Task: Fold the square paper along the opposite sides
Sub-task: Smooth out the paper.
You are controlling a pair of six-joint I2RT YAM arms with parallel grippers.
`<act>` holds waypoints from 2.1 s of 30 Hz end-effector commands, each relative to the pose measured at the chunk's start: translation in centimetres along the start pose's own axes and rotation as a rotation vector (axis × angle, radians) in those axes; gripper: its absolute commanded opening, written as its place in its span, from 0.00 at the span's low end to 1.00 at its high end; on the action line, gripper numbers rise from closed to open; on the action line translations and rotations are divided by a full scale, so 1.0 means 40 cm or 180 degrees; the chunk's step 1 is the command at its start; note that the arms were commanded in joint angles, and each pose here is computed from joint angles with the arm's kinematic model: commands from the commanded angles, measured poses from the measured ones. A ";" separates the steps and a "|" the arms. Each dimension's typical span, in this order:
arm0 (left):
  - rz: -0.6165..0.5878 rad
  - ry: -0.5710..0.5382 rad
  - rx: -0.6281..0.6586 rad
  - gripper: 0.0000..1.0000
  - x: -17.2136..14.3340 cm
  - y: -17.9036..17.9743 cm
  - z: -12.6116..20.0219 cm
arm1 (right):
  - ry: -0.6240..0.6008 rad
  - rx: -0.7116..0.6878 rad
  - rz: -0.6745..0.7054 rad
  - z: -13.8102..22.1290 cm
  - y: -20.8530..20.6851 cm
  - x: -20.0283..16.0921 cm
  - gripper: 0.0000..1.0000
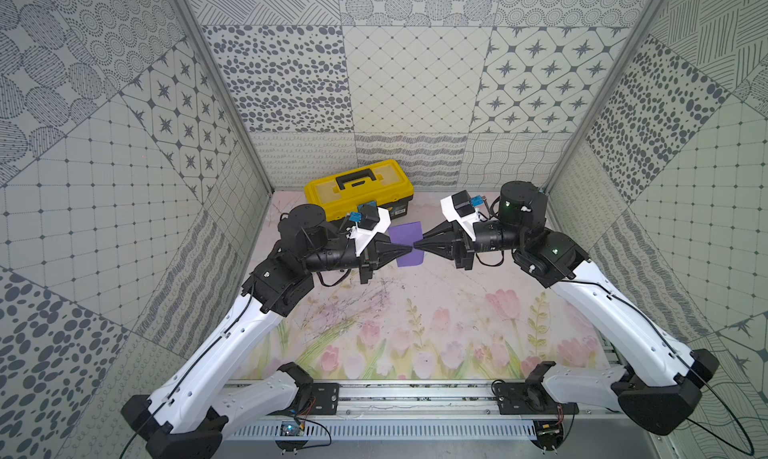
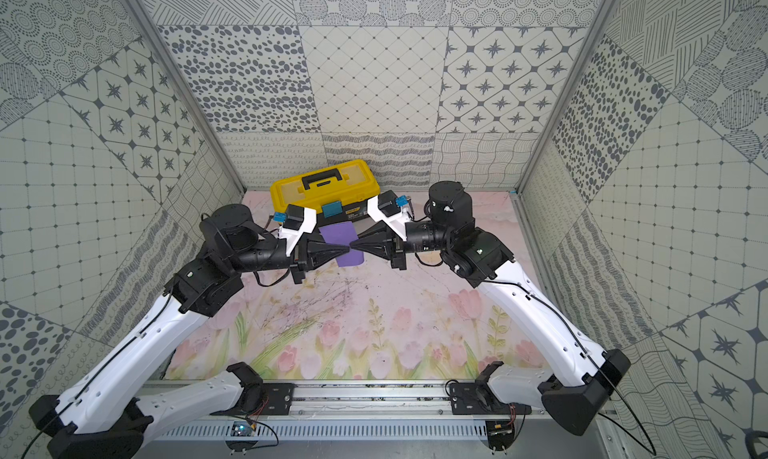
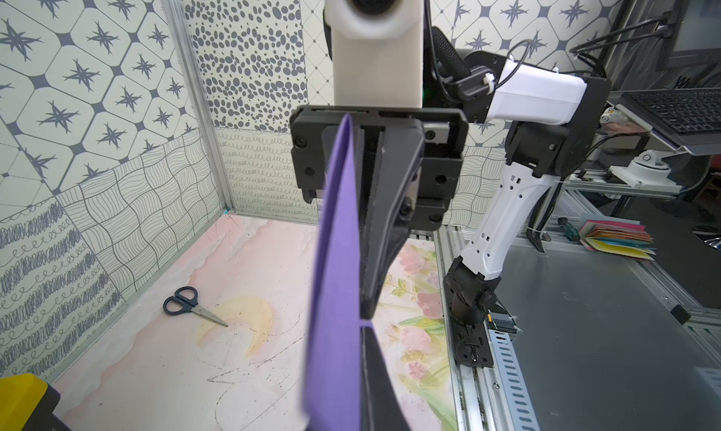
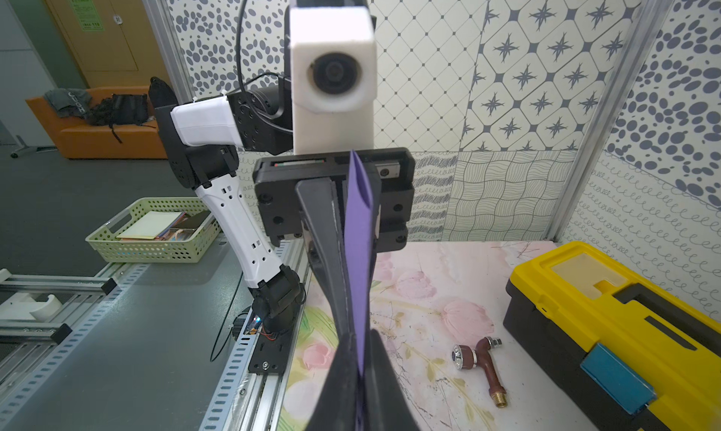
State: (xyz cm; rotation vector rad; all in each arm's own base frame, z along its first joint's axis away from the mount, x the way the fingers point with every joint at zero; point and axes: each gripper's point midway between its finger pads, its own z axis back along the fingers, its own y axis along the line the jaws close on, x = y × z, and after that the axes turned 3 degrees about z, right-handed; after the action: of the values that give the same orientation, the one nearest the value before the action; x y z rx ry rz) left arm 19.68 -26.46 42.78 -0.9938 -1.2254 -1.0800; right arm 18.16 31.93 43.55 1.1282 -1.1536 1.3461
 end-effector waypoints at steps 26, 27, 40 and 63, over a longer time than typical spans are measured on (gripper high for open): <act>-0.0077 -0.0210 -0.0018 0.00 0.065 -0.027 0.026 | -0.0049 0.0054 0.0102 0.004 0.015 -0.011 0.00; -0.0070 -0.0203 -0.0011 0.00 0.063 -0.025 0.025 | -0.0057 0.0062 0.0111 0.005 0.018 -0.009 0.00; -0.0081 -0.0204 0.0002 0.00 0.070 -0.023 0.026 | -0.0033 0.0021 0.0059 0.002 0.014 -0.039 0.00; -0.0072 -0.0186 0.0015 0.00 0.069 -0.020 0.024 | 0.0017 -0.0108 -0.0037 0.002 0.002 -0.079 0.00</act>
State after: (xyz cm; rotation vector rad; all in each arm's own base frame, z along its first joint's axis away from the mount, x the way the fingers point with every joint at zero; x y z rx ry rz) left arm 19.09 -25.92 44.12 -1.0022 -1.2338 -1.0505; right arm 18.10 31.78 40.36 1.1232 -1.1395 1.3339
